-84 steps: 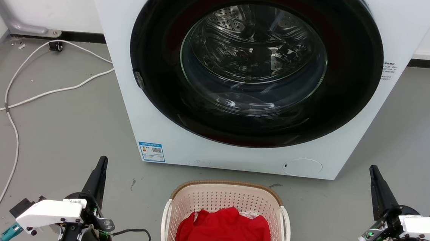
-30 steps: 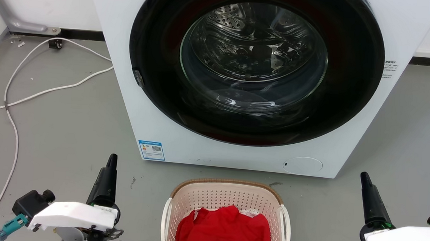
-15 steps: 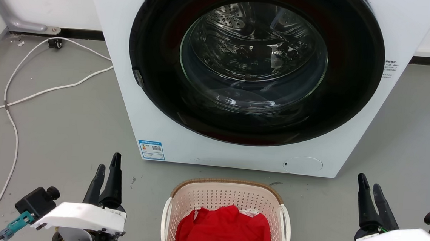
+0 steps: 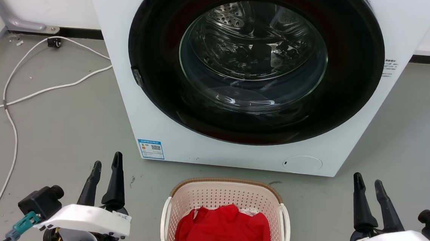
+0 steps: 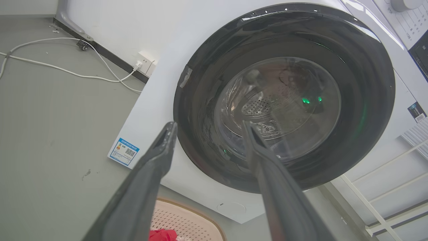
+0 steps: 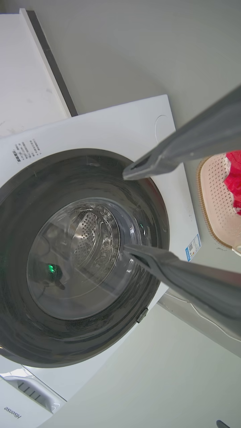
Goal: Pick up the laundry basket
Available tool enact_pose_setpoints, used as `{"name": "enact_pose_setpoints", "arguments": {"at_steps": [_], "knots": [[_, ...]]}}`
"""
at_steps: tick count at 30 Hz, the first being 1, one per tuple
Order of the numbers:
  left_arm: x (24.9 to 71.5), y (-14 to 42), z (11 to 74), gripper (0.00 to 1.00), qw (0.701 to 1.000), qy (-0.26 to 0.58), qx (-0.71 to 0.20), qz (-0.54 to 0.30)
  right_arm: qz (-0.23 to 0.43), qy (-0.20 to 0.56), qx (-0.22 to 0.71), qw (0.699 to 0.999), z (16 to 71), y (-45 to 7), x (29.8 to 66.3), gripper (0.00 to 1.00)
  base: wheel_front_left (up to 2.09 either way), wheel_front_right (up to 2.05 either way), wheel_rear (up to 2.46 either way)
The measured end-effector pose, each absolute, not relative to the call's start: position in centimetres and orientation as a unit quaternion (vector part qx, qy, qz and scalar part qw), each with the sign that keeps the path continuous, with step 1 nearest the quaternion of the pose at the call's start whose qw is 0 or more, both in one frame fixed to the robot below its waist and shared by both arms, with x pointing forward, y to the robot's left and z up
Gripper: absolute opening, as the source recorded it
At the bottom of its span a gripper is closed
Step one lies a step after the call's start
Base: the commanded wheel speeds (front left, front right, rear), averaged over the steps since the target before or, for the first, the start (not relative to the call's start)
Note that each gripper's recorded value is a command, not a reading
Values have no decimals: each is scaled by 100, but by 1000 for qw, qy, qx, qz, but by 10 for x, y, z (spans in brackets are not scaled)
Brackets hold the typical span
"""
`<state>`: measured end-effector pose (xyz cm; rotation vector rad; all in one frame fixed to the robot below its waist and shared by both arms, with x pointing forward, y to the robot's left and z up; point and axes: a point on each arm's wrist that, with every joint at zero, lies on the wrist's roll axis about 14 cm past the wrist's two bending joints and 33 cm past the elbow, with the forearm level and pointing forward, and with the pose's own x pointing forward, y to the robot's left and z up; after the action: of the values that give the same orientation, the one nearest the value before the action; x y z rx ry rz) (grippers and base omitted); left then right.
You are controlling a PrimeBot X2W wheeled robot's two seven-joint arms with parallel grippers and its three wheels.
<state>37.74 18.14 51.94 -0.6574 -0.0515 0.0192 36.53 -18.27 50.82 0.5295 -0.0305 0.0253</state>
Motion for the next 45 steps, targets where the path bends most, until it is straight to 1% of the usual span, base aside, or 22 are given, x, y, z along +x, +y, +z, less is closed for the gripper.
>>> {"name": "enact_pose_setpoints", "arguments": {"at_steps": [7, 20, 45], "knots": [[377, 177, 522, 100, 959, -32, -283, 0, 20, -21, 221, 975, 510, -179, 364, 100, 0, 0, 0], [376, 173, 530, 100, 973, -52, -223, -6, 33, -33, 148, 988, 515, -174, 361, 100, 0, 0, 0], [369, 168, 529, 100, 990, -65, -126, -13, 58, -47, 36, 997, 517, -163, 355, 100, 0, 0, 0]]}}
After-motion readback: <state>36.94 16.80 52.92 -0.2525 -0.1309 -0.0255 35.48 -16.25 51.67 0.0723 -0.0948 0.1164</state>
